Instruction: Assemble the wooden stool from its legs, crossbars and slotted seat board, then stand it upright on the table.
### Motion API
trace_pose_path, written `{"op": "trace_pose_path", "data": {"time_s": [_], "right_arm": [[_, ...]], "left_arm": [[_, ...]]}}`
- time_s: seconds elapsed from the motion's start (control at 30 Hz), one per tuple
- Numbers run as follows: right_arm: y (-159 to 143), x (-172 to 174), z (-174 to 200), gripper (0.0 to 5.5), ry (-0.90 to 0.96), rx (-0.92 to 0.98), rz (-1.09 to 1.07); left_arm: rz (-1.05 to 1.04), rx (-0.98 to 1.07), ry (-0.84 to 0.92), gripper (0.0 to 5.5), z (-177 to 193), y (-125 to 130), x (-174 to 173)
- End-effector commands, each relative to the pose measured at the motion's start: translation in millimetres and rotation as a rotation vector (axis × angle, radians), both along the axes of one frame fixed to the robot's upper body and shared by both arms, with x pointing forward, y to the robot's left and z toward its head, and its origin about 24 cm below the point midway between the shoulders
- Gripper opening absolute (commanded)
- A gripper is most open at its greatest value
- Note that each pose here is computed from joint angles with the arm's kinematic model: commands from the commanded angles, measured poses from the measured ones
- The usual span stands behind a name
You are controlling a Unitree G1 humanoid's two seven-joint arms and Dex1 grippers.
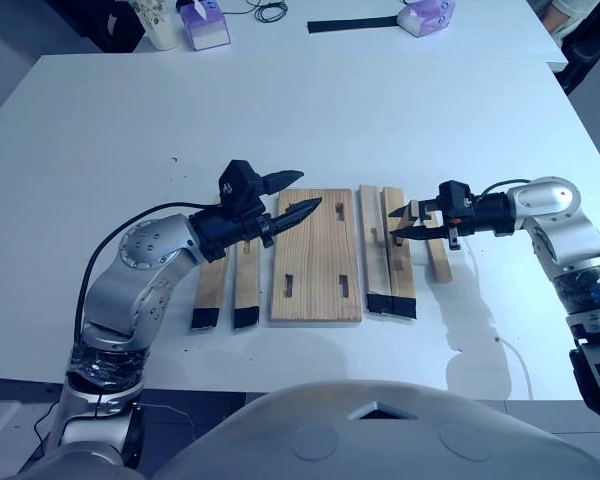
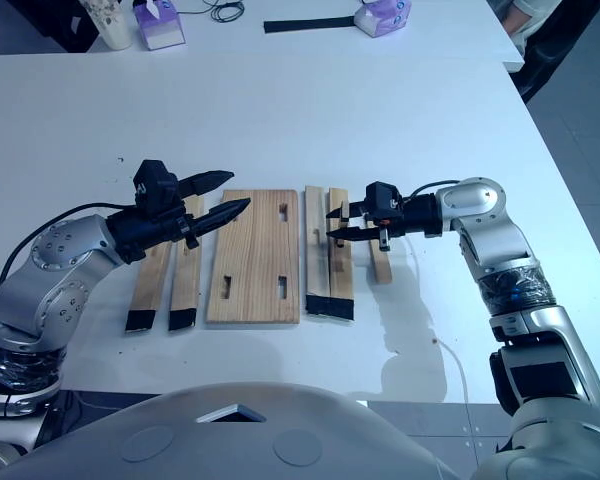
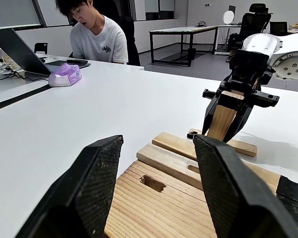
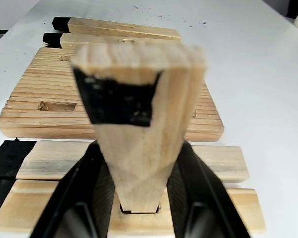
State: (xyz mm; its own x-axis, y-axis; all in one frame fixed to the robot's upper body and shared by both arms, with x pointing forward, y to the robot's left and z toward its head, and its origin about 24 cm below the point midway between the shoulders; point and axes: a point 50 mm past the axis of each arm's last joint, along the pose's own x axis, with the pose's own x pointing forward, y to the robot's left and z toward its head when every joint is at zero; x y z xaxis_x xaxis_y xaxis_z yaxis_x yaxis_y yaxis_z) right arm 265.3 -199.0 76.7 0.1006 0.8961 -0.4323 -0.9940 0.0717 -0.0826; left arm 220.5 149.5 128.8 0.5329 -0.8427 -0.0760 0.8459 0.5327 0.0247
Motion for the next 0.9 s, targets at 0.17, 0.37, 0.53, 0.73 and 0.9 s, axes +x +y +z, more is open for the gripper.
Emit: {"op": "trace_pose_path", "data": {"time_s": [0.17,0.37,0.53,0.73,0.9], "right_arm": [[-17,-17,-40,1.67,0.154,-0.113,-0.103],[-11,-11,-32,2.61,0.171,-0.035,-0.143],[-13,-3,-23,3.03,0.11,-0.011,-0.189],[-21,-1,13,3.03,0.003,0.062,-0.216],[-12,-14,61,3.03,-0.085,0.137,-0.151]], "left_arm": [[0.009,0.023,-0.012,2.63,1,1,2],[0.009,0.021,-0.018,2.63,2,1,4],[0.012,0.021,-0.021,2.63,2,2,4],[0.023,0.02,-0.028,2.63,2,3,4],[0.044,0.031,-0.045,2.63,1,4,3]]}}
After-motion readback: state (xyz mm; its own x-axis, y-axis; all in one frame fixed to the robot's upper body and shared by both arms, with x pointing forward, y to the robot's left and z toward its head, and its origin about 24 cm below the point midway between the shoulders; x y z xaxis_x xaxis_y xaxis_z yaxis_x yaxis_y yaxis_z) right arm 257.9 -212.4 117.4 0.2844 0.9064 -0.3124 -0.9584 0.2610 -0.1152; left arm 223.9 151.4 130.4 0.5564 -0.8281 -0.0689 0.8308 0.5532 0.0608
